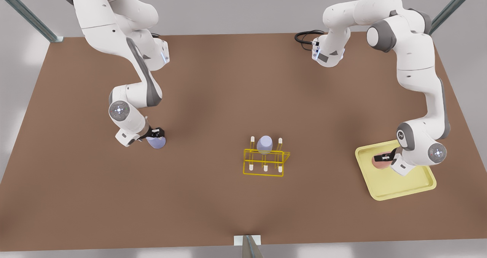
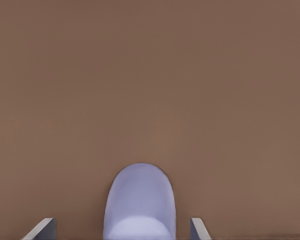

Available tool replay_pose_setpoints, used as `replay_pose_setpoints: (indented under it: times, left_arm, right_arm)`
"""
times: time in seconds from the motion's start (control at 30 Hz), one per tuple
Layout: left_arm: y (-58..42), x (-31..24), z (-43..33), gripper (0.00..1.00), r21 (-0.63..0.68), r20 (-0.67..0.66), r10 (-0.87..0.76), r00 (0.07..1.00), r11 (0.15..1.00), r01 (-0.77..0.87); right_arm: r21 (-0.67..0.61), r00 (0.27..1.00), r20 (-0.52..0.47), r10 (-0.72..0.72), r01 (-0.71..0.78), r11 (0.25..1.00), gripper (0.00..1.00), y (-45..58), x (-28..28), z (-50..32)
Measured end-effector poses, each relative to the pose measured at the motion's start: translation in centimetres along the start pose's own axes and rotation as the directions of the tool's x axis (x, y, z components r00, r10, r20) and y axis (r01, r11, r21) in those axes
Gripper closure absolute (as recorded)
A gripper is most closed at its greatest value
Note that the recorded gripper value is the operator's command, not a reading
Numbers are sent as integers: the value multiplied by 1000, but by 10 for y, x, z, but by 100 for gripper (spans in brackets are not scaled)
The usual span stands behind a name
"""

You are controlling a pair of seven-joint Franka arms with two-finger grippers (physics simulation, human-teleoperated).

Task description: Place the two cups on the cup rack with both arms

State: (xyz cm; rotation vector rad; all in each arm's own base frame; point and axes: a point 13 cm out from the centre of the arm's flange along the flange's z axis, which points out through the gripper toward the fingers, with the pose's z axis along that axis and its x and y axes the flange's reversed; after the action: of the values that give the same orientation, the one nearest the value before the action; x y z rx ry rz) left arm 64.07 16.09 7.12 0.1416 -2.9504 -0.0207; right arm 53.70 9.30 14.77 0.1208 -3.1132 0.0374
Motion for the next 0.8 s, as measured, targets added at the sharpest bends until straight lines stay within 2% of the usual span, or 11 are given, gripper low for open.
replay_pose_setpoints:
  times: [0.03,0.07,0.5,0.63,0.7,0.8]
  left_arm:
    - [0,-2,0,0,-1,8,5,1000,1000,-5]
    - [0,-4,-1,6,-2,16,10,1000,1000,-10]
    - [-1,-14,-16,6,-10,64,43,997,999,-42]
    - [-3,-16,-12,6,-12,66,49,997,999,-48]
    - [-2,-18,-11,15,-13,71,49,996,999,-48]
    - [-2,-20,-11,15,-15,77,49,996,999,-49]
  right_arm:
    - [0,1000,-3,7,-7,1000,0,0,2,3]
    - [0,1000,-10,12,-12,1000,0,0,4,8]
    - [9,994,-86,60,-60,998,0,-7,38,72]
    - [8,996,-72,58,-57,998,0,-5,36,81]
    - [7,996,-61,57,-57,998,0,-4,33,81]
    - [6,997,-51,59,-59,998,1,-4,31,81]
